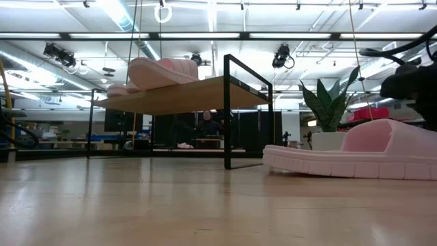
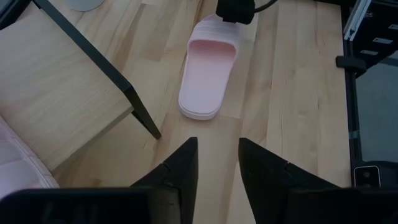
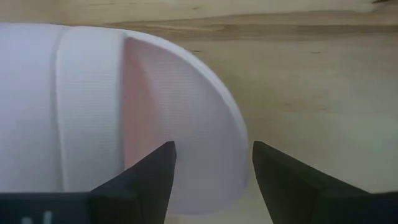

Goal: Pick and place slides into the shelf
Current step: Put the pink slipper on the shelf

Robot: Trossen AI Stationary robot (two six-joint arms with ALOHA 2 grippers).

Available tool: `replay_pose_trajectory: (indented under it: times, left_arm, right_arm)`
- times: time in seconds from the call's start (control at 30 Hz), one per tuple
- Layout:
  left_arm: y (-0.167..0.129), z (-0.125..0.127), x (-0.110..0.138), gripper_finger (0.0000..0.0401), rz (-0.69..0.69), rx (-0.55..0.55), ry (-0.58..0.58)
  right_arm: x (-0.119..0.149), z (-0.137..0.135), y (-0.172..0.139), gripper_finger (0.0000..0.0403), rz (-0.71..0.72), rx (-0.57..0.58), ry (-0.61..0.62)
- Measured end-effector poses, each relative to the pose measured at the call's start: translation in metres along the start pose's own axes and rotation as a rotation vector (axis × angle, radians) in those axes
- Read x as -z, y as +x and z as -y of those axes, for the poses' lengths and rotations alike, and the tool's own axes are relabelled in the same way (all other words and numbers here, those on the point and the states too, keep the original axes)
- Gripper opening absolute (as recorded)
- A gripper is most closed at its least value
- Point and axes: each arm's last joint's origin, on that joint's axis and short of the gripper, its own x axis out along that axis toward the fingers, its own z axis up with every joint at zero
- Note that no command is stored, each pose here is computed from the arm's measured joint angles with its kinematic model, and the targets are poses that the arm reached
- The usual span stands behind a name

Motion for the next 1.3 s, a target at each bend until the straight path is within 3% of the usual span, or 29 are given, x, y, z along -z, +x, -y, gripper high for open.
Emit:
replay_pose_trajectory:
  times: [0.23, 0.5, 0.6, 0.7, 1.0, 1.3]
  left_arm:
    - [0.000, 0.000, 0.000, 0.0119, 0.000, 0.001, -0.008]
    - [0.000, 0.001, 0.000, 0.0116, -0.008, 0.018, -0.016]
    - [0.000, 0.001, 0.000, 0.0115, -0.008, 0.019, -0.017]
    - [0.000, 0.001, 0.000, 0.0116, -0.006, 0.020, -0.017]
    - [0.000, 0.001, 0.000, 0.0115, -0.001, 0.022, -0.015]
    - [0.000, 0.001, 0.000, 0.0117, -0.003, 0.021, -0.011]
  right_arm:
    - [0.009, -0.009, 0.017, 0.0193, 0.068, -0.050, 0.002]
    - [0.004, -0.005, 0.020, 0.0028, 0.174, -0.041, -0.043]
    - [0.004, -0.004, 0.017, 0.0024, 0.197, -0.068, -0.061]
    - [0.003, -0.006, 0.014, 0.0023, 0.268, -0.168, -0.068]
    - [0.005, -0.007, -0.024, 0.0020, 0.182, -0.226, -0.085]
    - [0.000, 0.003, -0.099, 0.0018, 0.138, -0.202, -0.172]
